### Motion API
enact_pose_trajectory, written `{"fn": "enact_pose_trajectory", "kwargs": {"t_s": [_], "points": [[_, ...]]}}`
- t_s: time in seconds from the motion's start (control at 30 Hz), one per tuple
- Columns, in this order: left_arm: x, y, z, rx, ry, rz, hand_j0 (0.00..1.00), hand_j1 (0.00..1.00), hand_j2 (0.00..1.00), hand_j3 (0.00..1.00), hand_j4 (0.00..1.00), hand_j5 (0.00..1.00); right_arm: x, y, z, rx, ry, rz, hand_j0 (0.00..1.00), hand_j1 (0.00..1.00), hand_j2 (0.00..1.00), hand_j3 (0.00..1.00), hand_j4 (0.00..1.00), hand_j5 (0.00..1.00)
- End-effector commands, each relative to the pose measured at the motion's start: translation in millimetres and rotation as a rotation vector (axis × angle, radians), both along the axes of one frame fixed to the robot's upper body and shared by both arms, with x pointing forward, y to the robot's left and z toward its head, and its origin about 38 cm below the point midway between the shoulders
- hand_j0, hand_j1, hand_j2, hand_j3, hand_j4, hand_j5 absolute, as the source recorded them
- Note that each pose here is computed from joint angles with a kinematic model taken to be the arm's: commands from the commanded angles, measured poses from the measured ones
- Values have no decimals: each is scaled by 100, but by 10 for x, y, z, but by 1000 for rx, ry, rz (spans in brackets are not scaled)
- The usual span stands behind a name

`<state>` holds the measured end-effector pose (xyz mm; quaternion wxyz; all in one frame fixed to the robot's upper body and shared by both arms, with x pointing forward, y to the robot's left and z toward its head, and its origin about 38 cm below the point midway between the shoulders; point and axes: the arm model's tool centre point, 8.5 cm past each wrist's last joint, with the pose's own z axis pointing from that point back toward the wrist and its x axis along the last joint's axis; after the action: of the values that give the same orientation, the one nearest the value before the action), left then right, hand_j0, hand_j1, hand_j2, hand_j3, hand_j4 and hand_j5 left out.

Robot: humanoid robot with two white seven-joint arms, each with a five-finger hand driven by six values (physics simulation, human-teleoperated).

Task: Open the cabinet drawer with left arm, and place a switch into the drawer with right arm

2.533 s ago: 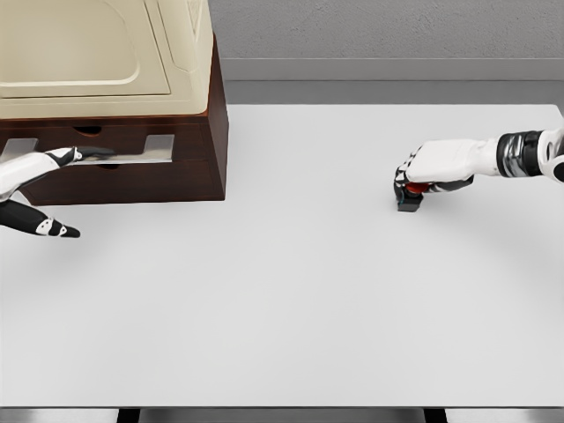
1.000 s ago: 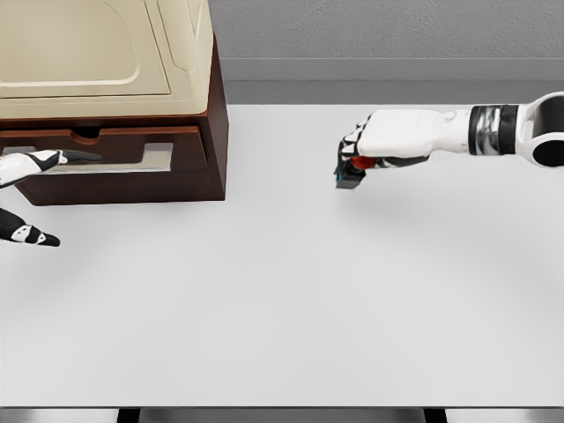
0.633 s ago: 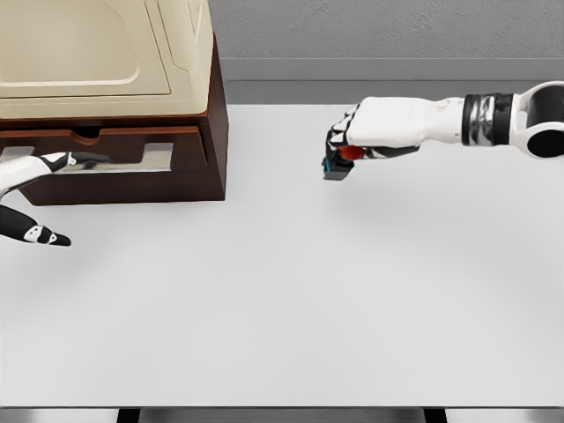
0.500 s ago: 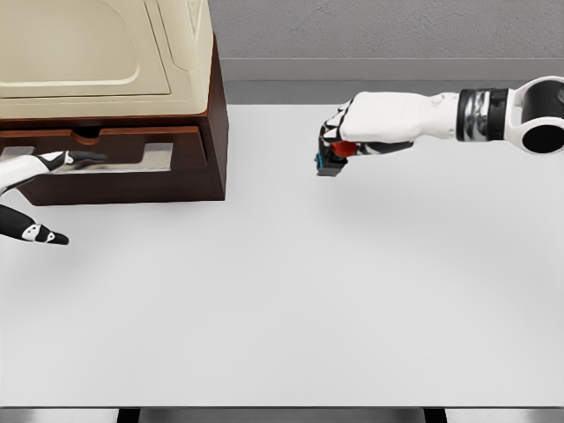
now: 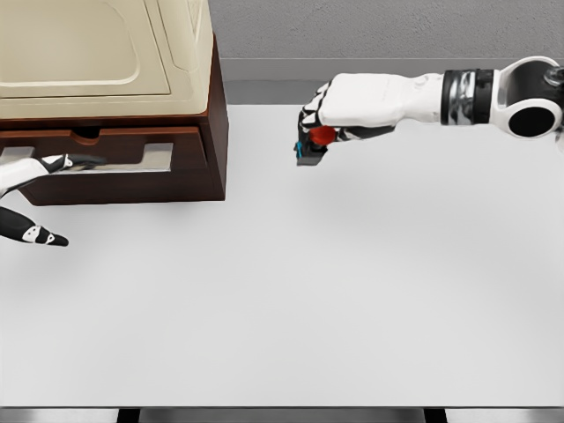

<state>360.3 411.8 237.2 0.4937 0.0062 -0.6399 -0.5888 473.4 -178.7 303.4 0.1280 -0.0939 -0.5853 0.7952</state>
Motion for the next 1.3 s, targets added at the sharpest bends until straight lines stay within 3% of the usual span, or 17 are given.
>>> {"fn": "enact_pose_trajectory", "kwargs": {"t_s": [0.0, 0.63, 0.8, 0.97, 1.27], "points": [[-27, -33, 1, 5, 11, -22, 100, 100, 100, 100, 100, 100, -33, 60, 18, 13, 6, 16, 49, 49, 49, 49, 49, 49], [-199, -72, 221, 51, 40, -90, 100, 100, 100, 100, 100, 100, -54, 233, 180, 58, 7, 48, 49, 49, 49, 49, 49, 49], [-147, -15, 291, 49, 12, -66, 100, 100, 100, 100, 100, 100, -56, 280, 214, 60, 4, 58, 49, 49, 49, 49, 49, 49], [-52, 44, 193, 22, 11, -29, 100, 100, 100, 100, 100, 100, -61, 360, 215, 62, 5, 73, 49, 49, 49, 49, 49, 49], [-30, -18, 96, 3, 22, -37, 100, 100, 100, 100, 100, 100, -58, 410, 308, 84, -11, 81, 49, 49, 49, 49, 49, 49]]}}
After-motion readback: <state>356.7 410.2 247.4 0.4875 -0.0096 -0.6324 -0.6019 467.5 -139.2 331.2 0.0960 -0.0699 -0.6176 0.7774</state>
